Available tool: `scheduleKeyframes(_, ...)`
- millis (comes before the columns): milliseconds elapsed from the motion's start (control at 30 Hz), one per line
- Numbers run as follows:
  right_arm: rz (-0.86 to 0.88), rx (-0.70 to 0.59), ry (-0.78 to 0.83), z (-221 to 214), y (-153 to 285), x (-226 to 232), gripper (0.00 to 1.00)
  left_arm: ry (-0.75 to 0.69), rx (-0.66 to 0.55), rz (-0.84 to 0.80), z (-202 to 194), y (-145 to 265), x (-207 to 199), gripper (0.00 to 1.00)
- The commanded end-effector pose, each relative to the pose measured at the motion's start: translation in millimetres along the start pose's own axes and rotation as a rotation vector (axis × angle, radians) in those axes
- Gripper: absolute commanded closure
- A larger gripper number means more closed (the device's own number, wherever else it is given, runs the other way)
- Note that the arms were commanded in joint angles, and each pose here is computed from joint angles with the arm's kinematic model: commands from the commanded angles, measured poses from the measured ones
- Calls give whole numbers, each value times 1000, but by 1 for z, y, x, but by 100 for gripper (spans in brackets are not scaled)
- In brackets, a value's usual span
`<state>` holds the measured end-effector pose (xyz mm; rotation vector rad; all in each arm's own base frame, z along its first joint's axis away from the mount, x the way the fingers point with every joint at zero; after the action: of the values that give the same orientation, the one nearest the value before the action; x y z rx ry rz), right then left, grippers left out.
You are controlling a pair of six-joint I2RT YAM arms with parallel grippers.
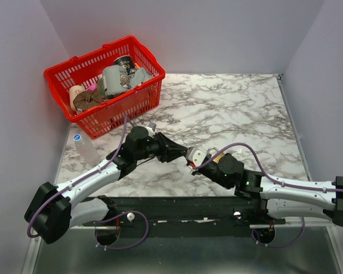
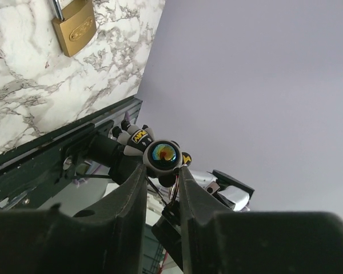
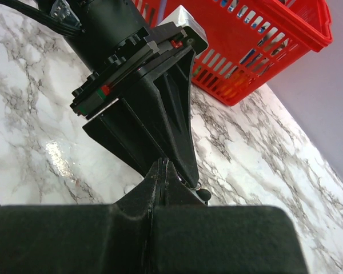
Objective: Unlock with the key
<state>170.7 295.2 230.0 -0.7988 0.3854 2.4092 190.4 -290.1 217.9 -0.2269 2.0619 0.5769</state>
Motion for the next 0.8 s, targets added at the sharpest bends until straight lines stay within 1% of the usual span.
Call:
scheduleKeyframes(0, -8, 15, 17, -4, 1, 5, 99, 21, -14, 12, 2, 3, 6, 84)
scheduleKeyframes(200, 42, 43, 32, -8, 2, 18, 99, 35, -44, 20, 10, 3, 12, 99)
scheduleKeyframes(233, 51, 53, 38, -9, 2, 21, 99, 35, -48, 18, 11, 3, 12, 100)
scheduleKeyframes(433, 85, 113, 84, -17, 3, 37, 99, 27, -83, 10, 17, 5, 11, 100)
scheduleKeyframes(567, 78, 143, 98, -22, 3, 42, 99, 12, -114, -11, 23, 7, 7, 100)
scheduleKeyframes(700, 66, 141, 113, -21, 4, 43, 99, 33, -147, -17, 29, 10, 9, 100)
scheduleKeyframes(767, 66, 135, 120, -19, 4, 43, 99, 42, -161, -25, 31, 12, 9, 95)
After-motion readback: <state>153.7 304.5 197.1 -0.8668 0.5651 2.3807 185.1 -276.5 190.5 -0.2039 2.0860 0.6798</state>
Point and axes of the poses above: each gripper's point midway between its finger pads, its own y axis back along the fingers, its own x axis along the line the jaws close on, z = x × y, the point moved 2 cm from there along y, back along the fingers, and after that the axes turned 13 degrees about y, right-handed, at the moved point
